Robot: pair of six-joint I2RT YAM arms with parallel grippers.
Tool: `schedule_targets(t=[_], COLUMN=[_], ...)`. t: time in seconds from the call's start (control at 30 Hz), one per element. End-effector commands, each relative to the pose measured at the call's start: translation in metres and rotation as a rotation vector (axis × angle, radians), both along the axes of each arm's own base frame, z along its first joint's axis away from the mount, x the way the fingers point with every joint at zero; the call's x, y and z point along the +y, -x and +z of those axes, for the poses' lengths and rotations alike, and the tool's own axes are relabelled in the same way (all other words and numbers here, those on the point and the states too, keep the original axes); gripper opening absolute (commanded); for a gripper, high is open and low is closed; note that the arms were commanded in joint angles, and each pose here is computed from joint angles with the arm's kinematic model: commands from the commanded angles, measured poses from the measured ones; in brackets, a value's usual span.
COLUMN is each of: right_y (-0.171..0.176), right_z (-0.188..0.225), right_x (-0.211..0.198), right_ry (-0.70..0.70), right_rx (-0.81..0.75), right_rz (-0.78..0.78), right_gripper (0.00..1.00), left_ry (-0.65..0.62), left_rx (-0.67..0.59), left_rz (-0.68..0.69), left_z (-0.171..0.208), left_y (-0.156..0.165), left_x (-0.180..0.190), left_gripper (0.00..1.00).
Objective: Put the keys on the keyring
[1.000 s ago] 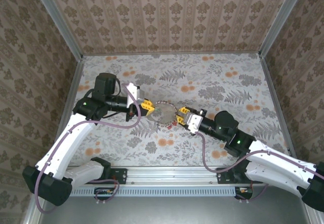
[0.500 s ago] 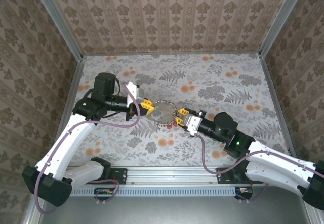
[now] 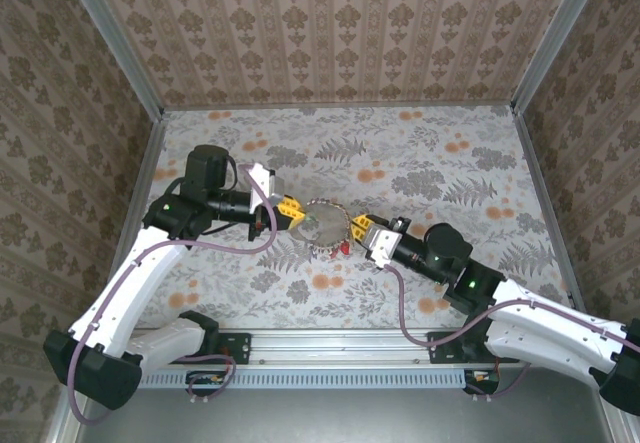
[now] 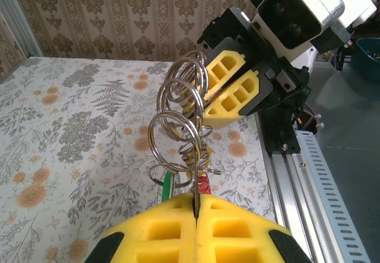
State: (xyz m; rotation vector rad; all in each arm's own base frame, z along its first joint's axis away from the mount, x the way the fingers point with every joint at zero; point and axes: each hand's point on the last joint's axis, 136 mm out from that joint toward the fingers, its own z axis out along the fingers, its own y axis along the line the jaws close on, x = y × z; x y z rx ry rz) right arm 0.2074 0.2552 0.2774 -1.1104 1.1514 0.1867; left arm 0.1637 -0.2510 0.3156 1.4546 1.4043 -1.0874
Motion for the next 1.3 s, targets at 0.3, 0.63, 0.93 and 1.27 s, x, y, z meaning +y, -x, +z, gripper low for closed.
schedule_targets(t=[0.3,0.63,0.93,1.27], right_y=[-0.001,-0.003,0.000,0.004], right_z=[-0.008,-0.013,-0.002,0.001], right_x=[-0.001,0.004,0.004,0.003], right_ry=[0.029,0.043,0.011,0.014], right_rx=[-0.003,0.014,-0.009,-0.043], right_rz=[-0.013,-0.005,0.007,0.026], right_gripper=[0.15,0.21,0.21,0.14], left_ry=[0.047,0.062,0.059,0.051], left_rx=[-0.029,-0.021,-0.014,-0.004], left_rz=[-0.040,-0.061,-0.064,-0.059], left_z=[0.011,0.013,0.011,0.009], left_y=[0.007,0.010,0.011,0.008], left_x=[0.000,0.000,0.000,-0.001], left_gripper=[0.00,0.00,0.00,0.00])
